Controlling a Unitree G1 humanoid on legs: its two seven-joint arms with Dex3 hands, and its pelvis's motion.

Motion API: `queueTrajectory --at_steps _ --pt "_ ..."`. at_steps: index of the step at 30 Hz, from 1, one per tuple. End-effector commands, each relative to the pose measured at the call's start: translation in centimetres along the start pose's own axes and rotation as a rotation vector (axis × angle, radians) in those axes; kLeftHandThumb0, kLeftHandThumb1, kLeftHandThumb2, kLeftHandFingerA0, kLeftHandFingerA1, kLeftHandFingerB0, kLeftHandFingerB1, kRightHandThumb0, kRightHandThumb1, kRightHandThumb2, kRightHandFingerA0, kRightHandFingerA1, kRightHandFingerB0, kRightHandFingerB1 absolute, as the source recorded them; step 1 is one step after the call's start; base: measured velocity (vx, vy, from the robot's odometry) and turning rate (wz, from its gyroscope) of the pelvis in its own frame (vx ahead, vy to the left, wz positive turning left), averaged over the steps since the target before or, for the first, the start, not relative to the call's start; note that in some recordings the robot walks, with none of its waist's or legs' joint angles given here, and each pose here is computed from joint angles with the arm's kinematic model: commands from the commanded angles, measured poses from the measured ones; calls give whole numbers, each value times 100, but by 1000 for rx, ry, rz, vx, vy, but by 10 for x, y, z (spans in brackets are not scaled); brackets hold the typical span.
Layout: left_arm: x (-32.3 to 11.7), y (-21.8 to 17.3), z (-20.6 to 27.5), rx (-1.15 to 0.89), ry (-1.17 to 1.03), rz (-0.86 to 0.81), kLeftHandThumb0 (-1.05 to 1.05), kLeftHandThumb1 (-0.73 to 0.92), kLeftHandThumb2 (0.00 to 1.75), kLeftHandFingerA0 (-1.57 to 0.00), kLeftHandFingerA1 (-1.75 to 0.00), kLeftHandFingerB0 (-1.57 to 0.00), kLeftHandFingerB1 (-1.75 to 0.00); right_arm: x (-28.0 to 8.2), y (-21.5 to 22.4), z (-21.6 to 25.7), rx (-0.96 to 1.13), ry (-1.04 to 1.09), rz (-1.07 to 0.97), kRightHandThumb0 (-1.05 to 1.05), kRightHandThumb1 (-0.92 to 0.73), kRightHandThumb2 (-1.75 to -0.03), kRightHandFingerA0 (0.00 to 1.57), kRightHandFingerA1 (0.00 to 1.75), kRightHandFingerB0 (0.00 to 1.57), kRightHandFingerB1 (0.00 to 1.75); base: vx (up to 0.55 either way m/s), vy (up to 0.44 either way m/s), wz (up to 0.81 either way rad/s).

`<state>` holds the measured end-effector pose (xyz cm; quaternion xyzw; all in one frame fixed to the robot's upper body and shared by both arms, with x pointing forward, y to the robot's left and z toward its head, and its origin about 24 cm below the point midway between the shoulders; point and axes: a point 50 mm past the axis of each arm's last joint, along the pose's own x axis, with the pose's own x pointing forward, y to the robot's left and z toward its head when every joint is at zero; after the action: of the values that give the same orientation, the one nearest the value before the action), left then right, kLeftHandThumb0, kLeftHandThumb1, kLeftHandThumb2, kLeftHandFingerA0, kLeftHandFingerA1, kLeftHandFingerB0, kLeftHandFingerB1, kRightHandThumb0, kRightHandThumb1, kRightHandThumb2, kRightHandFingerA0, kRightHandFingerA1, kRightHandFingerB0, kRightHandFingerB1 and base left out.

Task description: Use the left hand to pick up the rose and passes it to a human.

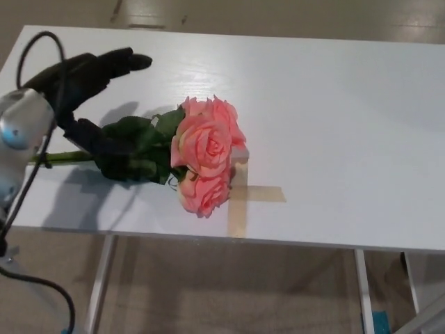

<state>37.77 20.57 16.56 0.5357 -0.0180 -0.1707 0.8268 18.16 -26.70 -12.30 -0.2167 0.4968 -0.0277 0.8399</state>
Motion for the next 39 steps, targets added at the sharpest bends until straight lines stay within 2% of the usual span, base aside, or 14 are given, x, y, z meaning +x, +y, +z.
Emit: queueTrajectory --at_steps 1,9,23,28,29,30,39 --pt "7 -10 -4 64 68 -20 -50 34 74 0 -20 -7 -29 0 0 -3 -6 13 9 -44 -60 -59 64 45 52 40 0 0 0" --pt "16 -12 0 74 82 -30 -51 34 74 0 -20 -4 -28 0 1 -1 4 7 11 -44 -60 -59 64 45 53 40 0 0 0" --pt "35 -24 10 107 110 -34 -58 39 74 -7 -14 -8 -24 0 1 0 28 4 10 -44 -61 -59 64 44 53 40 0 0 0" --pt "39 -27 13 115 116 -36 -60 41 74 -9 -16 -9 -23 0 0 2 50 -4 13 -44 -60 -59 64 44 53 40 0 0 0" --pt "39 -29 12 114 120 -38 -57 39 73 -8 -22 -8 -27 0 1 1 51 -4 13 -43 -60 -58 64 45 53 40 0 0 0" --pt "40 -30 12 114 125 -42 -61 41 75 -9 -17 -9 -23 0 1 1 51 -5 14 -44 -60 -59 64 44 53 40 0 0 0" --pt "47 -37 16 138 138 -72 -60 40 77 -7 -22 -7 -25 1 -1 6 46 -14 13 -43 -61 -58 63 44 59 42 0 0 0"
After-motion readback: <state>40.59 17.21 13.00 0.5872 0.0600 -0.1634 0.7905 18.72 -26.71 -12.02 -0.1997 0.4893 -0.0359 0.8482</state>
